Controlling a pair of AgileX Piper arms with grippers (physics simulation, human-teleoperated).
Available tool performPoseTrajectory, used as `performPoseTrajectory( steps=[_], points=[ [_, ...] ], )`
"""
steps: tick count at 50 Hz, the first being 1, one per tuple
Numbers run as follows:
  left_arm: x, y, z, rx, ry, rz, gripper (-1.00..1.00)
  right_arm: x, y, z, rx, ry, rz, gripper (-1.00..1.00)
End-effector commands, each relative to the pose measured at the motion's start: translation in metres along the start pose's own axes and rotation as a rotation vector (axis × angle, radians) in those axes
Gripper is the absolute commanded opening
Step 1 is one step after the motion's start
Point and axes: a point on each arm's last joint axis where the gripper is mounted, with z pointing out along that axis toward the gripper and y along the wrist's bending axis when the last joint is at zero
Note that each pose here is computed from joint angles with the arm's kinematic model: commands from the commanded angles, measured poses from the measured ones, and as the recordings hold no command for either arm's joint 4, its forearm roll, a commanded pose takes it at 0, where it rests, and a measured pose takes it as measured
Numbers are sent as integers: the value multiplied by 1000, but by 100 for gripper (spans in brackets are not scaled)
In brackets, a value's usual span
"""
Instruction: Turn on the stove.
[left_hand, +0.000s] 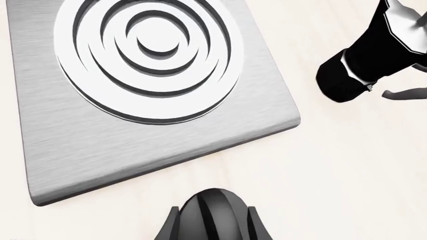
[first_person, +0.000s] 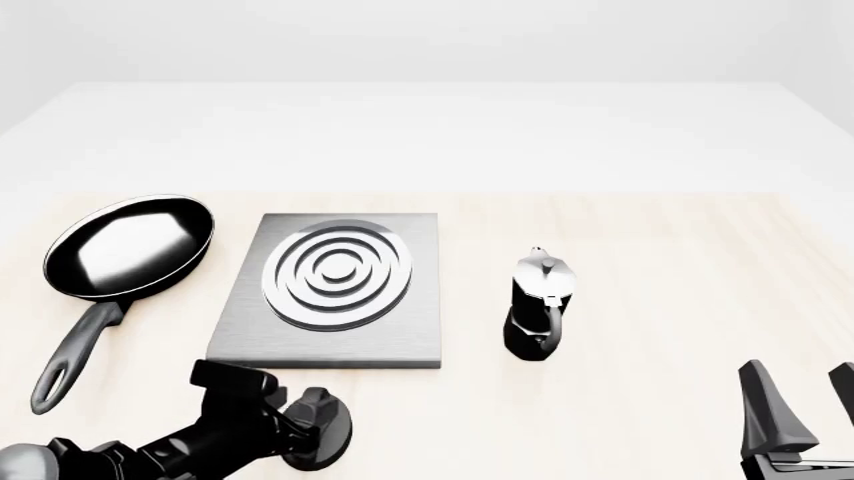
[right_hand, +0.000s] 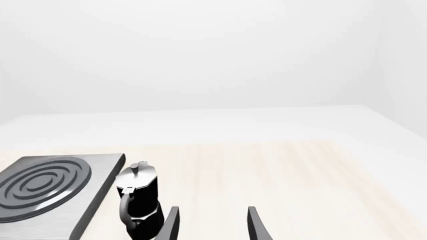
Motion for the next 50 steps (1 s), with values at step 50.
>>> performPoseTrajectory(
  steps=[50],
  points=[
    [-17,33,-21,-155,-78,-57,100,0,0,0,-6,4,-10,100]
  ],
)
